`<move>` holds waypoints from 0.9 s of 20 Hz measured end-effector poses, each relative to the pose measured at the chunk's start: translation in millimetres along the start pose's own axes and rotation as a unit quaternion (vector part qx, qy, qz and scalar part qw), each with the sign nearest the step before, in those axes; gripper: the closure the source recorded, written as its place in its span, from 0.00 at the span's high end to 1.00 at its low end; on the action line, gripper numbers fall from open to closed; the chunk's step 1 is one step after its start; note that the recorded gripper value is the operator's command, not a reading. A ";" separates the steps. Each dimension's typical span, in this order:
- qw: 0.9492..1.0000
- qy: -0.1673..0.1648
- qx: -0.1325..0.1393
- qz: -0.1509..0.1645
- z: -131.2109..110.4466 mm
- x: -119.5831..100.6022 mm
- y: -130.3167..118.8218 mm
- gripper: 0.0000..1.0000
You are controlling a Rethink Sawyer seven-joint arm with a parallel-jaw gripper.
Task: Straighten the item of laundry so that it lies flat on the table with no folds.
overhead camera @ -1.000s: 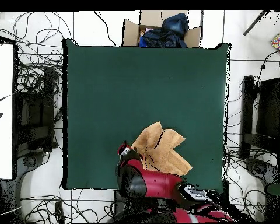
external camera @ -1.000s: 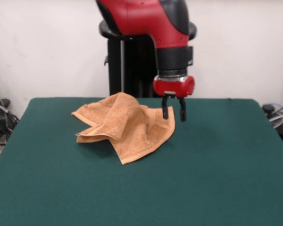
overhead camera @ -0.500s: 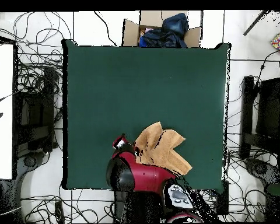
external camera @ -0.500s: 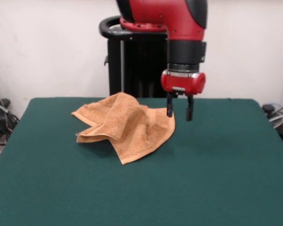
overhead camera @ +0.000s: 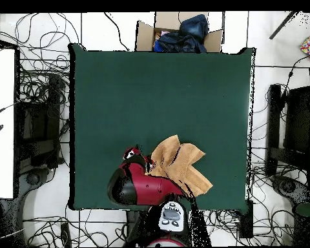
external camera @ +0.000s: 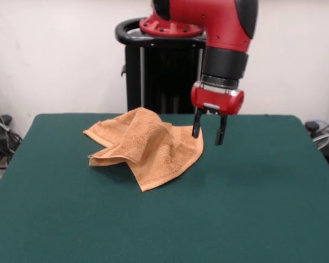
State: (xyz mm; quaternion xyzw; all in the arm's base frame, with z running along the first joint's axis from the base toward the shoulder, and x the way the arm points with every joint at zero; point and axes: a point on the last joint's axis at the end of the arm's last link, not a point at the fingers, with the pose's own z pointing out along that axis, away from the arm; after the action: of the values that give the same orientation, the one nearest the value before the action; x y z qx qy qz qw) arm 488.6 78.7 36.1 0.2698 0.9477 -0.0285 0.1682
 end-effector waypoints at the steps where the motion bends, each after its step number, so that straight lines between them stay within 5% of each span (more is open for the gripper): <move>1: 1.000 -0.002 0.002 -0.003 0.9 -0.5 0.6 1.00; 18: 0.999 -0.016 0.035 -0.032 35.8 -9.4 -6.6 1.00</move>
State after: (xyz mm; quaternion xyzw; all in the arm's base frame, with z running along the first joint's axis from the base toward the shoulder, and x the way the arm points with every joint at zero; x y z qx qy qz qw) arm 503.6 63.1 5.3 0.2450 0.9514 -0.0709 0.1725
